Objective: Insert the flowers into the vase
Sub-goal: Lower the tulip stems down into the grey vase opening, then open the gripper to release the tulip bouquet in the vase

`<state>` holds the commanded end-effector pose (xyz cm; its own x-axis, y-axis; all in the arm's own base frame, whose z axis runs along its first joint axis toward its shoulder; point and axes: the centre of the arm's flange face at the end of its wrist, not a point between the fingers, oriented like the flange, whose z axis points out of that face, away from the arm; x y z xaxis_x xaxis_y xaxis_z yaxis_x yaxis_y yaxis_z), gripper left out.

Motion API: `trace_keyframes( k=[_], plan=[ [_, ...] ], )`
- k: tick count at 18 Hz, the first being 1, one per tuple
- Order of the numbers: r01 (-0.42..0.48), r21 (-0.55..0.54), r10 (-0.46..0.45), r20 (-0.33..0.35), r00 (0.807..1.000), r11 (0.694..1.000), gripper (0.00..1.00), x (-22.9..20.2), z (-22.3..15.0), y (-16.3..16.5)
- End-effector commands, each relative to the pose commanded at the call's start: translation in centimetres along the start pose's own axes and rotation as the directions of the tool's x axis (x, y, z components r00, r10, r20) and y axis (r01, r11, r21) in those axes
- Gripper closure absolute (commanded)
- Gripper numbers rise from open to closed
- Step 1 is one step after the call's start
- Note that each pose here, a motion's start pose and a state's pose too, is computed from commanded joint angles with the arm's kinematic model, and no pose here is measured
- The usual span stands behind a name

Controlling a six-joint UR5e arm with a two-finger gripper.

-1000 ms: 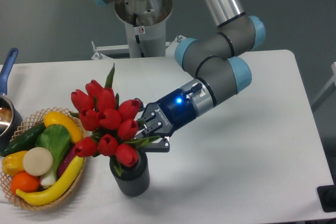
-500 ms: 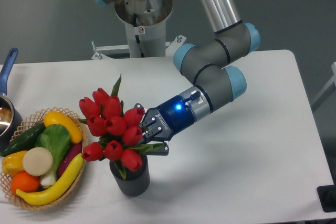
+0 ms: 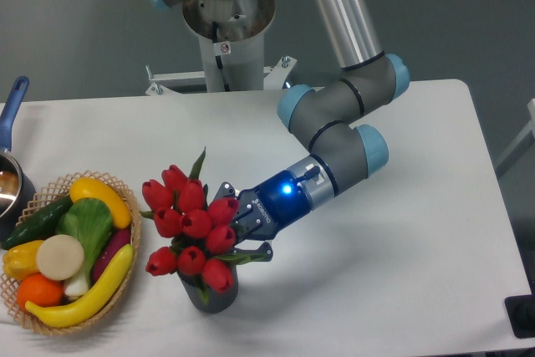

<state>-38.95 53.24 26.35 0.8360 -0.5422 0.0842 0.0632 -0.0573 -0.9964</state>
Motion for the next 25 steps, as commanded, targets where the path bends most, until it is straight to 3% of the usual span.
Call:
trace_keyframes(
  k=[13,23,25],
  plan=[
    [0.008,-0.017,-0.008,0.019,1.0,1.0,0.72,0.1,-0.9,0.9],
    [-0.035,-0.024,0.035,0.02,0.999,0.999,0.47,0.2,-1.0,2.1],
    [-0.047,-0.024,0.047,0.019,0.999,0.999,0.35,0.1,-1.0,2.0]
  ],
)
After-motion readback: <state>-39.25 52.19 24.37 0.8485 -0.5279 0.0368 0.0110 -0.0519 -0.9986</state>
